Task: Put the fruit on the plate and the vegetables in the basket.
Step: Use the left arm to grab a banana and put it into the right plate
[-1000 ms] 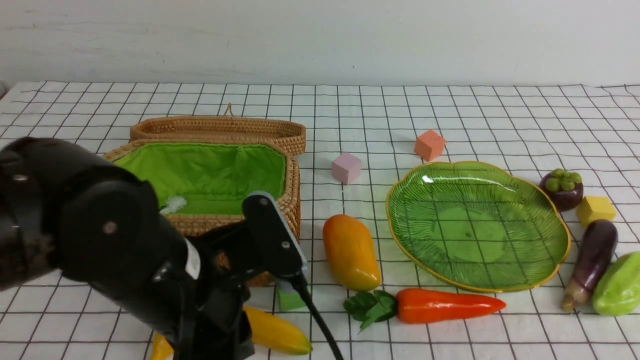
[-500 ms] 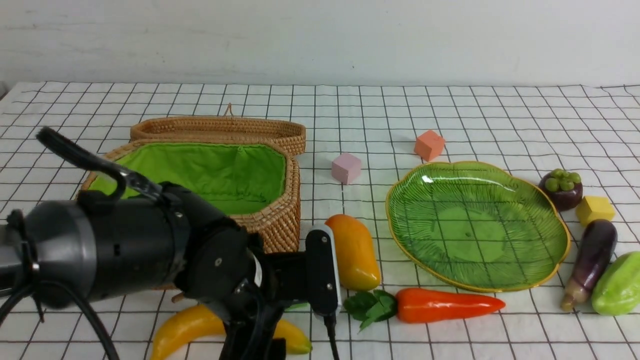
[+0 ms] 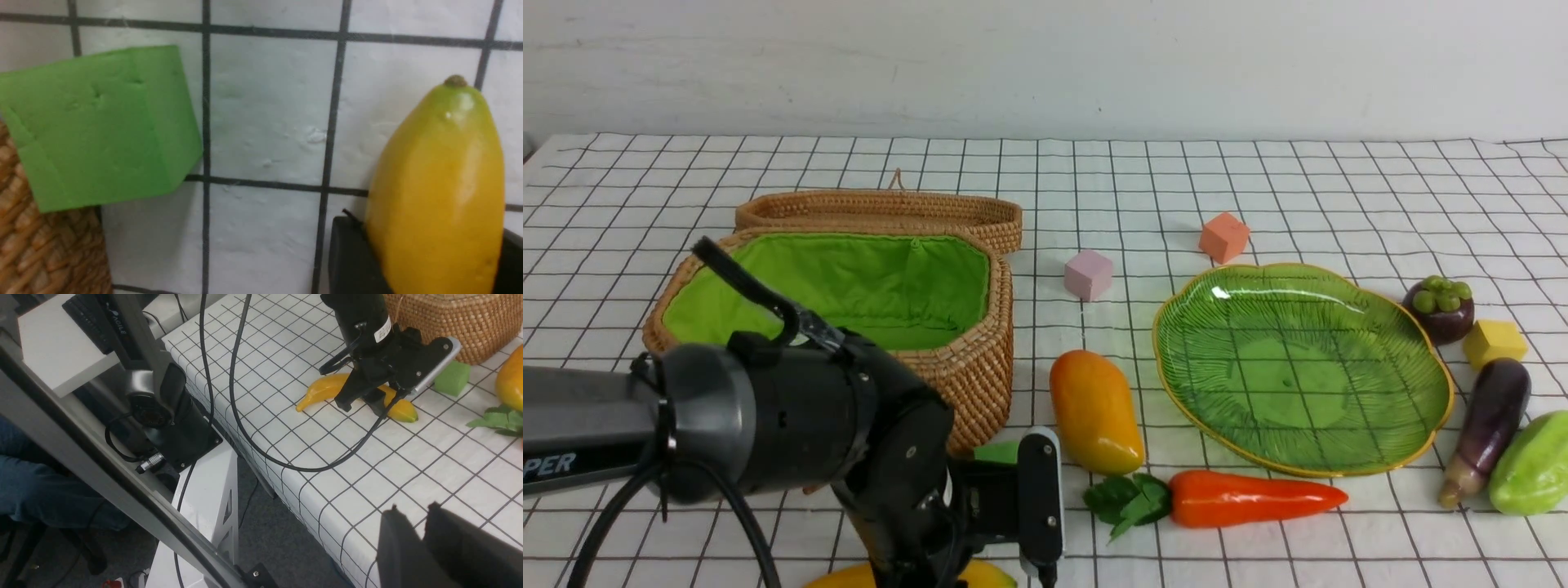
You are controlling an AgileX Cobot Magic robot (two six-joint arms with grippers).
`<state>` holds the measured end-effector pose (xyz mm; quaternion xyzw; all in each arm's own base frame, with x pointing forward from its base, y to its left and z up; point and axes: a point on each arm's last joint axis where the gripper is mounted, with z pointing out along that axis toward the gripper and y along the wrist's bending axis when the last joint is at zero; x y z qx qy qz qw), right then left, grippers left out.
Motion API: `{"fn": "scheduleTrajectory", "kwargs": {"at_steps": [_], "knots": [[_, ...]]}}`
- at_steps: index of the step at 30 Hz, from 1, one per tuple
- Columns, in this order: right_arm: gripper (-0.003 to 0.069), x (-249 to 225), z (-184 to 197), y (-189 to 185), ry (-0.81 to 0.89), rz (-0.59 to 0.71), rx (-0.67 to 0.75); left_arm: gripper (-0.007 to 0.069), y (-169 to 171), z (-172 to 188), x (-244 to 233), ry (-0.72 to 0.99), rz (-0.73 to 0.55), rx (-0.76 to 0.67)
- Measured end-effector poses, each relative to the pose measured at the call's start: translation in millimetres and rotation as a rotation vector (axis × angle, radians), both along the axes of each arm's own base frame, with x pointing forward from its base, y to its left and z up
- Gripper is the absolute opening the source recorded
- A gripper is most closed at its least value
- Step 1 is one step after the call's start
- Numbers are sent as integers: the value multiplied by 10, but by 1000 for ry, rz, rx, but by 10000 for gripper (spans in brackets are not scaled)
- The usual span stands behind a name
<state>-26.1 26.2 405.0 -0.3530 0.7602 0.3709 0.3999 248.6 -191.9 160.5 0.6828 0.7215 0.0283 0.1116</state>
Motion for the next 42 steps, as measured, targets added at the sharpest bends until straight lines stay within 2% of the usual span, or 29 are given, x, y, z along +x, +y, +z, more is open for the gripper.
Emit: {"fn": "scheduleTrajectory", "kwargs": {"at_steps": [7,11,12,17,22,25,28,31,33,36,42], "knots": [[123,-2,1,1,-17,10,-6,423,-5,0,5,1,2,0],[127,-2,1,1,-18,11,-6,371,1,-2,-3,16,54,-4],[129,-2,1,1,-19,11,-7,301,4,-1,-5,24,91,-7],[132,4,3,0,-24,6,-6,304,-2,118,26,35,196,-6],[136,48,20,-12,-47,-40,5,304,-69,635,17,12,293,-113],[141,139,54,-47,-63,-157,39,304,-310,1195,-97,-61,244,-260],[141,232,83,-102,-83,-283,64,304,-606,1508,-153,-135,169,-392],[141,347,114,-198,-110,-455,86,304,-1026,1672,-24,-209,120,-538],[141,374,121,-228,-113,-503,93,304,-1156,1672,71,-222,120,-572],[141,426,129,-297,-95,-615,119,304,-1629,1519,468,-246,137,-639],[141,417,96,-284,-35,-617,130,304,-2130,1206,897,-281,146,-698]]}}
